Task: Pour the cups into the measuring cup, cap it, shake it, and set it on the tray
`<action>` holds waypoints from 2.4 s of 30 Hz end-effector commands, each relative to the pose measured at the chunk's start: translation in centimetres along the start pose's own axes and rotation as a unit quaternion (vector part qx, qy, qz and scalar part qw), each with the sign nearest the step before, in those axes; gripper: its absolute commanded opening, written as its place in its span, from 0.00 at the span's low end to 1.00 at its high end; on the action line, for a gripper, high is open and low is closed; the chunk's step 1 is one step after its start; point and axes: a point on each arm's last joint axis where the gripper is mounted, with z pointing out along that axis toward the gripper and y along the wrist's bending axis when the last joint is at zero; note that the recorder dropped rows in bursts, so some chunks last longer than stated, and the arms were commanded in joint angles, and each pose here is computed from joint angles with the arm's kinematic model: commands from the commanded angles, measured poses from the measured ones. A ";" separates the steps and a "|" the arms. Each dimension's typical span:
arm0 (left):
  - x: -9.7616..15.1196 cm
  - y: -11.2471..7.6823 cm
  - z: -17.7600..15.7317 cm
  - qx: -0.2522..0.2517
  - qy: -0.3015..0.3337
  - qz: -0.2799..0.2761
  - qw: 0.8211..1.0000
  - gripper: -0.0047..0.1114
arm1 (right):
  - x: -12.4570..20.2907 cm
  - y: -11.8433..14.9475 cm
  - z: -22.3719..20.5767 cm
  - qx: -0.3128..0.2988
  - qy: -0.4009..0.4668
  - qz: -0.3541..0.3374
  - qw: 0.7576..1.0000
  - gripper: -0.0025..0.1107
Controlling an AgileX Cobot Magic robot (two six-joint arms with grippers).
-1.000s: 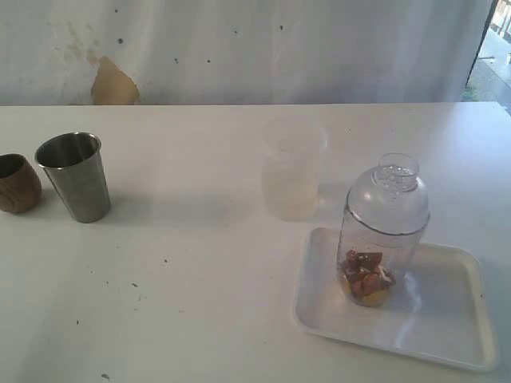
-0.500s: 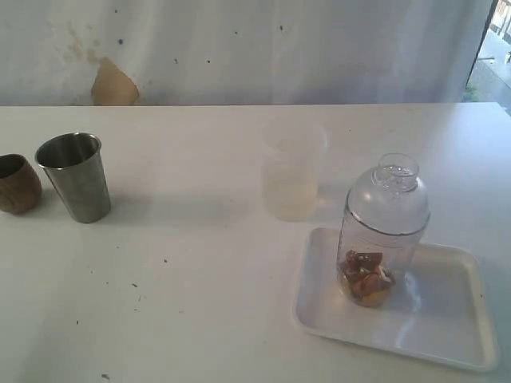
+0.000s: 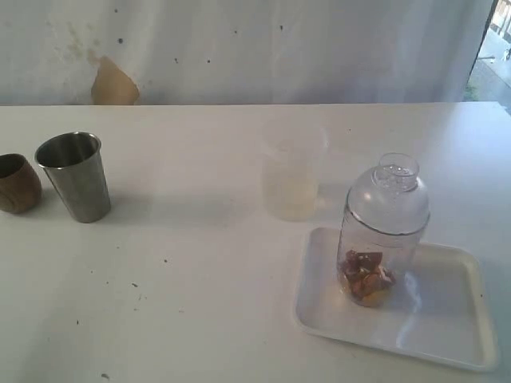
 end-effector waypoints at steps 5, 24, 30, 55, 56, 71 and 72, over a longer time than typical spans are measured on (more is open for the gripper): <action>0.1 0.0 0.0 0.000 -0.002 -0.001 1.000 0.04 | -0.1 0.0 -0.1 -0.001 -0.003 -0.007 1.000 0.02; 0.1 0.0 0.0 0.000 -0.002 -0.001 1.000 0.04 | 2.3 0.2 0.6 0.020 0.047 0.010 0.999 0.02; 0.1 0.0 0.0 0.000 -0.002 -0.001 1.000 0.04 | 3.9 0.3 1.1 0.022 0.075 -0.081 0.994 0.02; 0.1 0.0 0.0 0.000 -0.002 -0.001 1.000 0.04 | 15.8 -0.5 2.9 0.040 0.194 -0.099 0.975 0.02; 0.1 0.0 0.0 0.000 -0.002 -0.001 1.000 0.04 | 16.5 -0.5 2.8 0.040 0.203 -0.098 0.973 0.02; 0.1 0.0 0.0 0.000 -0.002 -0.001 1.000 0.04 | 17.6 -0.6 2.7 0.046 0.214 -0.074 0.973 0.02; 0.1 0.0 0.0 0.000 -0.002 -0.001 1.000 0.04 | 17.6 -0.6 2.7 0.046 0.214 -0.074 0.973 0.02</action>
